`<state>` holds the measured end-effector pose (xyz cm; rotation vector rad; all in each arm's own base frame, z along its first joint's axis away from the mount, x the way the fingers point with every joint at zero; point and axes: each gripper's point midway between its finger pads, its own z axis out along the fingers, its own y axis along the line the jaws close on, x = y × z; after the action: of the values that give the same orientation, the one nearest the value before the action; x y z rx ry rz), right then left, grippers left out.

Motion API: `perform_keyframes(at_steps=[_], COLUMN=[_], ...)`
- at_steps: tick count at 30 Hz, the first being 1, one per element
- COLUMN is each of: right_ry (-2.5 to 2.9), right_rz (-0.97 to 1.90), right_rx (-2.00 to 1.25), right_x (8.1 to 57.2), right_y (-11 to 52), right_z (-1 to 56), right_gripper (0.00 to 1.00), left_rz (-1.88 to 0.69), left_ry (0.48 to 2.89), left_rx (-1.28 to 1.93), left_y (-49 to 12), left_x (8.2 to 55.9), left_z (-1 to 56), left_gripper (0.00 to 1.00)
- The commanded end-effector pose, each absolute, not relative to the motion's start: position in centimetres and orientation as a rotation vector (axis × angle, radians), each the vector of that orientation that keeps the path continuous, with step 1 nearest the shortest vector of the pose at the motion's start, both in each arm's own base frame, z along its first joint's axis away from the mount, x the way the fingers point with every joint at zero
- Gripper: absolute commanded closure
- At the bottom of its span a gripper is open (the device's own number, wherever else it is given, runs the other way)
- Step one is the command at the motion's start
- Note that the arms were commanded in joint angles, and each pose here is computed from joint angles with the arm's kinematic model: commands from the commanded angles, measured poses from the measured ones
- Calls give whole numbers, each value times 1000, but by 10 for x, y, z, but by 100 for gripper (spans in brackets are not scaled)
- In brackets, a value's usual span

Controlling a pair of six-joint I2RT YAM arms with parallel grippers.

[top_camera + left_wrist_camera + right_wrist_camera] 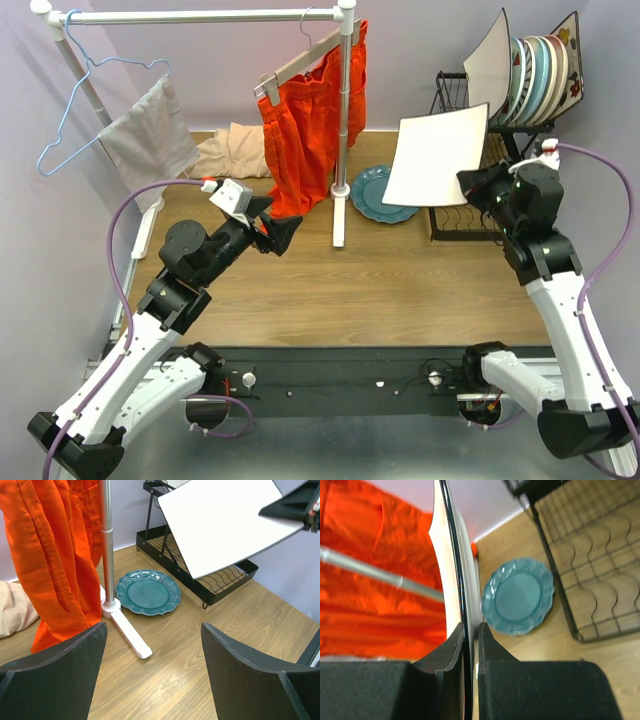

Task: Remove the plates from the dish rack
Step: Place the plate at the center of the board.

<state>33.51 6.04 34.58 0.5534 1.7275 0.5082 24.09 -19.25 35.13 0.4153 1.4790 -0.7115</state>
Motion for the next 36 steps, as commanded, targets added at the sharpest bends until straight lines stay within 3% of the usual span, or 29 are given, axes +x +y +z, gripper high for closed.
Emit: perform_keyframes(at_steps=[1, 17, 27, 36], right_ry=[1578, 1886, 1923, 1990], right_rz=[739, 1112, 1352, 1384], right_rx=[477, 215, 159, 59], right_x=[313, 256, 245, 241], right_y=[84, 152, 181, 243], right_z=[389, 303, 268, 243], right_gripper=[99, 99, 99, 99], left_rz=[-709, -686, -670, -669], left_ry=[1476, 1477, 1476, 1479], left_rx=[408, 394, 379, 378], left_y=[-191, -187, -184, -185], left_x=[242, 244, 246, 247], left_z=[352, 353, 353, 353], left_gripper=[15, 15, 15, 15])
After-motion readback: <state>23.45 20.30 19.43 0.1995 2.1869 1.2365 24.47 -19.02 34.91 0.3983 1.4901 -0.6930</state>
